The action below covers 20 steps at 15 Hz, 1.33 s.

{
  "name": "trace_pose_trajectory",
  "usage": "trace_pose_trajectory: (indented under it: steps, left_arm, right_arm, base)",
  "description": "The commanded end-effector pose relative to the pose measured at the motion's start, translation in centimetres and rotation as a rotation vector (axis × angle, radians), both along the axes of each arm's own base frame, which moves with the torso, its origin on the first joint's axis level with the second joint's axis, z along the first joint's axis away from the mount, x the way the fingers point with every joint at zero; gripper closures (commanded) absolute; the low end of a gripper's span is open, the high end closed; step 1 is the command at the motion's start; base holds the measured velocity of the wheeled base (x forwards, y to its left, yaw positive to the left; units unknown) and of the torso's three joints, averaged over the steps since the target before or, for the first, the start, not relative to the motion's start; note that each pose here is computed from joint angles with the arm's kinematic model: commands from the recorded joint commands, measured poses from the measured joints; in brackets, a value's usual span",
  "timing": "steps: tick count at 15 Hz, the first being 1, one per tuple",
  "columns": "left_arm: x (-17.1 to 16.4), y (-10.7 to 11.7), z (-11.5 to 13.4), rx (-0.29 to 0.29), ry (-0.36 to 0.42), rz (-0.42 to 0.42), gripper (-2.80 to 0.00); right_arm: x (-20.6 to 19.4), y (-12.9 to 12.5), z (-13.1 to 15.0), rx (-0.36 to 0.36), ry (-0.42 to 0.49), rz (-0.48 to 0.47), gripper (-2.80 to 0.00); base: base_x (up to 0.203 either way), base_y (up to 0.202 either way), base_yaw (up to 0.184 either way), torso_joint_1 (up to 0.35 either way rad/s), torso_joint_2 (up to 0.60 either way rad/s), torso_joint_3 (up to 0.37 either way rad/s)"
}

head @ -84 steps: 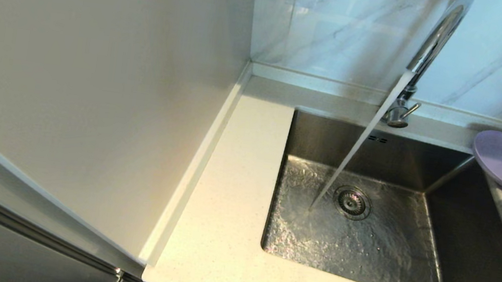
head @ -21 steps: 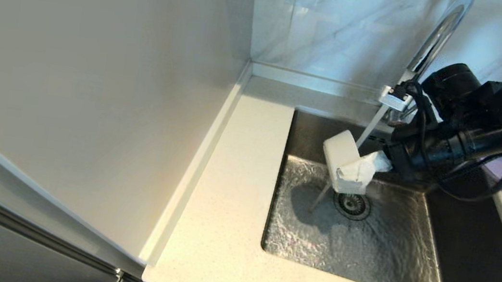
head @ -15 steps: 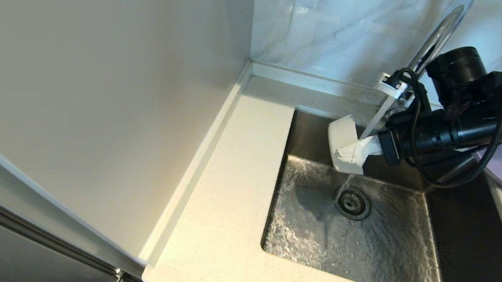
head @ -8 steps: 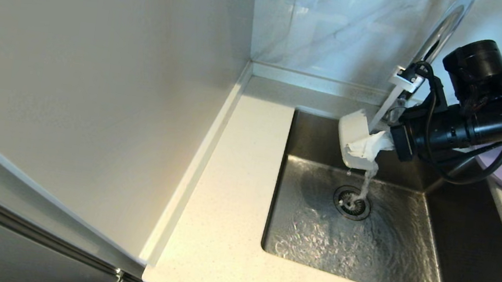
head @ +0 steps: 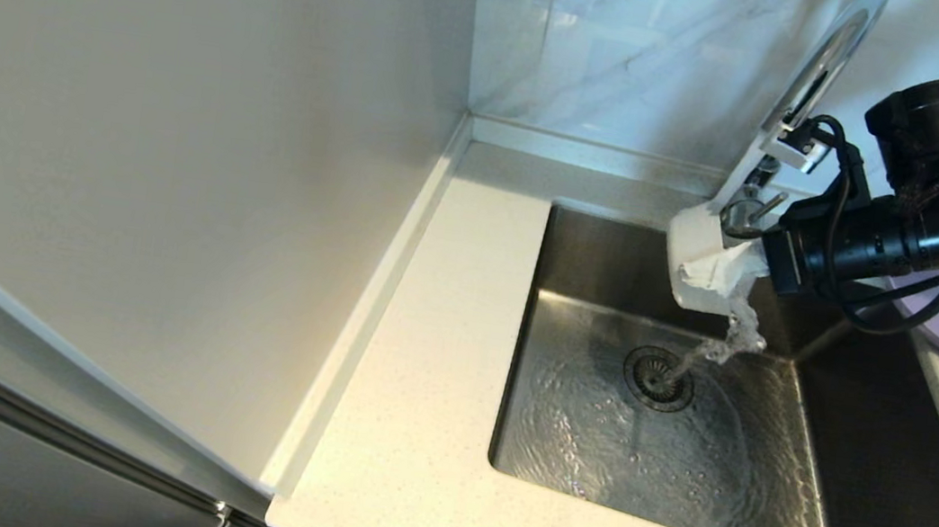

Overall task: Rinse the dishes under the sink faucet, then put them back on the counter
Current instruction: Rinse the bowl

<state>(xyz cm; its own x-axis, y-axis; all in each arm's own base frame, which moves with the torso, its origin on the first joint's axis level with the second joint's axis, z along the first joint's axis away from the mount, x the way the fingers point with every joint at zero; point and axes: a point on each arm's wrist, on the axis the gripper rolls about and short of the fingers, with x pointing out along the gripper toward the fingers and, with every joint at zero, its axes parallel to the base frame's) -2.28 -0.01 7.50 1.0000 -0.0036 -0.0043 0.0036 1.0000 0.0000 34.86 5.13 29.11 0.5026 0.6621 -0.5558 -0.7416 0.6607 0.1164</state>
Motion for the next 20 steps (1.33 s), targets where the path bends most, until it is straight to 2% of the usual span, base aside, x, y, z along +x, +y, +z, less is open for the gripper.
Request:
trace_pose_trajectory:
  steps: [1, 4, 6, 8, 10, 13, 15, 17, 20]
  left_arm:
    - [0.0, 0.0, 0.0, 0.000, 0.000, 0.001, 0.00]
    - [0.0, 0.0, 0.0, 0.000, 0.000, -0.001, 0.00]
    - [0.0, 0.0, 0.0, 0.000, 0.000, 0.001, 0.00]
    - [0.0, 0.0, 0.0, 0.000, 0.000, 0.001, 0.00]
    - [0.0, 0.0, 0.0, 0.000, 0.000, 0.001, 0.00]
    - [0.0, 0.0, 0.0, 0.000, 0.000, 0.001, 0.00]
    - [0.0, 0.0, 0.0, 0.000, 0.000, 0.000, 0.00]
    - [0.0, 0.0, 0.0, 0.000, 0.000, 0.000, 0.00]
    - [0.0, 0.0, 0.0, 0.000, 0.000, 0.001, 0.00]
  right_arm:
    - [-0.3, -2.0, 0.1, 0.002, 0.009, -0.052, 0.00]
    - [-0.7, -4.9, 0.4, 0.017, 0.007, -0.122, 0.00]
    - [-1.0, -6.4, 0.5, 0.083, 0.011, -0.108, 0.00]
    - [-1.7, -7.9, 0.8, 0.203, 0.048, -0.065, 0.00]
    - [-2.6, -9.3, 1.1, 0.337, 0.132, -0.076, 0.00]
    - [-4.1, -10.7, 2.3, 0.628, 0.287, -0.011, 0.00]
    - [-4.7, -12.1, 2.7, 0.792, 0.396, 0.030, 0.00]
    - [-5.2, -14.0, 3.0, 0.870, 0.471, -0.035, 0.00]
    - [-5.7, -15.7, 2.1, 0.929, 0.542, -0.122, 0.00]
  base:
    - [0.000, 0.000, 0.000, 0.000, 0.00, 0.000]
    - [0.000, 0.000, 0.000, 0.000, 0.00, 0.000]
    - [0.000, 0.000, 0.000, 0.000, 0.00, 0.000]
    - [0.000, 0.000, 0.000, 0.000, 0.00, 0.000]
    - [0.000, 0.000, 0.000, 0.000, 0.00, 0.000]
    - [0.000, 0.000, 0.000, 0.000, 0.00, 0.000]
    - [0.000, 0.000, 0.000, 0.000, 0.00, 0.000]
    - [0.000, 0.000, 0.000, 0.000, 0.00, 0.000]
    - [0.000, 0.000, 0.000, 0.000, 0.00, 0.000]
